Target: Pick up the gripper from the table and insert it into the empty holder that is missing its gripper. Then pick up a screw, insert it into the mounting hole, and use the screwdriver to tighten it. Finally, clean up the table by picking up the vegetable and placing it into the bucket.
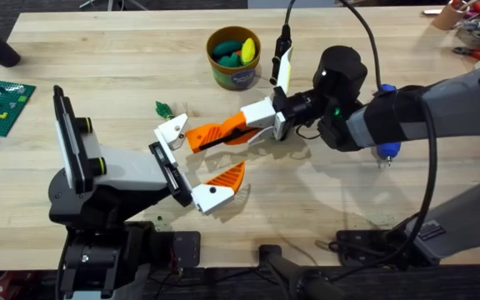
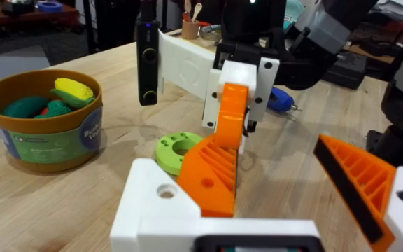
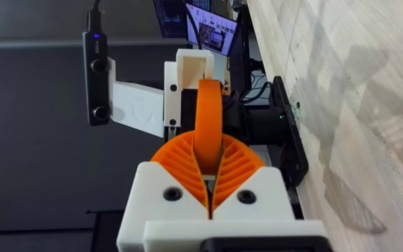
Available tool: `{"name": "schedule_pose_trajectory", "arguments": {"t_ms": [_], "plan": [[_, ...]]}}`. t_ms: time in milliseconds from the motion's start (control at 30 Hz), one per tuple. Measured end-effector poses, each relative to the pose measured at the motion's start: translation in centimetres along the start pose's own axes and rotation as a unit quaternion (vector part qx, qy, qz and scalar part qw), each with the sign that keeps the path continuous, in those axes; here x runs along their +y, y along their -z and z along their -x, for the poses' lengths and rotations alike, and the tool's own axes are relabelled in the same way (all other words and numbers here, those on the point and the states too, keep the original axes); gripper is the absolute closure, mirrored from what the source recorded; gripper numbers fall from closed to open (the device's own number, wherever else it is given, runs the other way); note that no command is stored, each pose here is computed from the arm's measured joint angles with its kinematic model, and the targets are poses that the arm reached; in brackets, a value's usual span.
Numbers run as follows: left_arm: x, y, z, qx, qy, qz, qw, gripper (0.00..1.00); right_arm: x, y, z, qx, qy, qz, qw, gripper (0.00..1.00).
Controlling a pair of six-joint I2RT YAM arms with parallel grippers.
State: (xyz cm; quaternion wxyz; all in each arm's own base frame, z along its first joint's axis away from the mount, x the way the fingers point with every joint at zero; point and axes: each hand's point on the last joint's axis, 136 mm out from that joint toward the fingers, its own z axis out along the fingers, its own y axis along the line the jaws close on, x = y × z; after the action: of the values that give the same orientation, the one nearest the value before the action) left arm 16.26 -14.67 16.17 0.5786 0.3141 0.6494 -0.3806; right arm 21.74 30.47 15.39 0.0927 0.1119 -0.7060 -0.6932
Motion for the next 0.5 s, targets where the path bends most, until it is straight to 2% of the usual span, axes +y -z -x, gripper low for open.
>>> {"name": "schedule_pose_trajectory", "arguments": {"t_ms": [300, 500], "plan": [[0.1, 0.0, -0.1, 0.001, 0.002, 0.003, 1.000, 0.015, -0.2, 0.2, -0.2, 0.005, -0.010, 0.000, 1.000, 0.986], [0.1, 0.0, -0.1, 0.001, 0.002, 0.003, 1.000, 0.015, -0.1, 1.5, 0.0, 0.005, -0.014, 0.003, 1.000, 0.986]]}}
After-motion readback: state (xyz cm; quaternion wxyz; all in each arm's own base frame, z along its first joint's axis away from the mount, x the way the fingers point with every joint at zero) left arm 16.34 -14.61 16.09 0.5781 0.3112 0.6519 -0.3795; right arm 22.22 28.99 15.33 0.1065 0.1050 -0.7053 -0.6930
